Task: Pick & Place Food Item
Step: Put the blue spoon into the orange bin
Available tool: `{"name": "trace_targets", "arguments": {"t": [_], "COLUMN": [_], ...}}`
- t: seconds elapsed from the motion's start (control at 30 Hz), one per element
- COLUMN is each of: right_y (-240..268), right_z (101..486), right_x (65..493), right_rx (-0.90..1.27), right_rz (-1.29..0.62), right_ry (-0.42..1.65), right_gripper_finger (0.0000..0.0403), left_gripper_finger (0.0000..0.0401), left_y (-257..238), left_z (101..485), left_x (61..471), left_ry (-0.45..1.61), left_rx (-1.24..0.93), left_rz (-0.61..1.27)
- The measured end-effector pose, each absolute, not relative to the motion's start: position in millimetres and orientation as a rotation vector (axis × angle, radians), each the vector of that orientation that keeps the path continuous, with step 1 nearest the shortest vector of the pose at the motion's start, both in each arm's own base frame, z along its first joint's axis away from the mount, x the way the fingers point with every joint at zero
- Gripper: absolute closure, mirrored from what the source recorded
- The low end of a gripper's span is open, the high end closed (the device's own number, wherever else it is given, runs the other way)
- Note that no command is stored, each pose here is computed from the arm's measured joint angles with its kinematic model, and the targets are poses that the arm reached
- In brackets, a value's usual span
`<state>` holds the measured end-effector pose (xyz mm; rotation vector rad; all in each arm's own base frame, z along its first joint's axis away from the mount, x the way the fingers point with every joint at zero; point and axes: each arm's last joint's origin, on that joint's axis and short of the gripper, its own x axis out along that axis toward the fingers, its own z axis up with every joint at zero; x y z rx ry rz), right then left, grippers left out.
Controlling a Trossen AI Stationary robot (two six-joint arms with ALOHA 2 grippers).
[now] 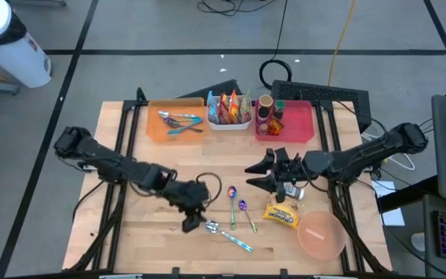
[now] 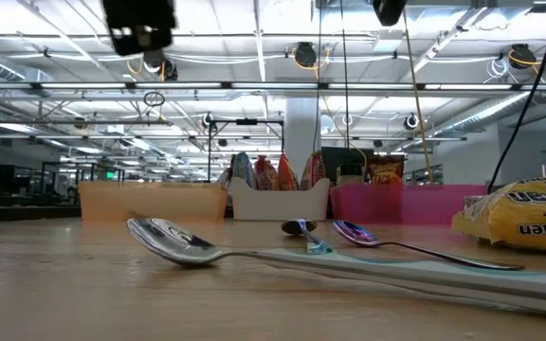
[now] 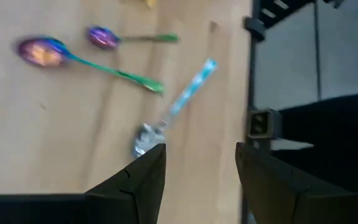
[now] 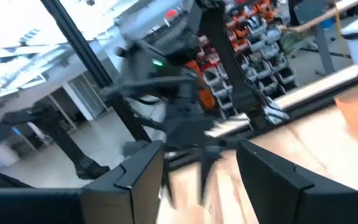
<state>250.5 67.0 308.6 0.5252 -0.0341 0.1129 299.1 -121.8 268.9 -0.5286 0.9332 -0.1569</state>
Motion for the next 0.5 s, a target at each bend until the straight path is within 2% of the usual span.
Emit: {"name": "trace_targets", "arguments": {"t": [0.17,0.37,0.5], "right_y": [82,97,104], "right_z": [301,297,297], "right_x": [251,251,248], "right_rx": [0.497,0.475,0.463], "right_rz": [0.078,0.091,0.116], "right_ry": [-0.007,-0.002,0.001], "right_gripper_finger": [0.0206,0.0206,0.0206], "left_gripper_finger": [0.0199,0.0199,0.0199], "left_y": [-146,-171,-176], "left_z": [256,224,203], "left_x": [286,271,259], "left_ry": [0.980,0.916,0.833], "left_rx": [-0.599,-0.809,-0.955], "left_rz": [-0.174,-0.196,-0.093]}}
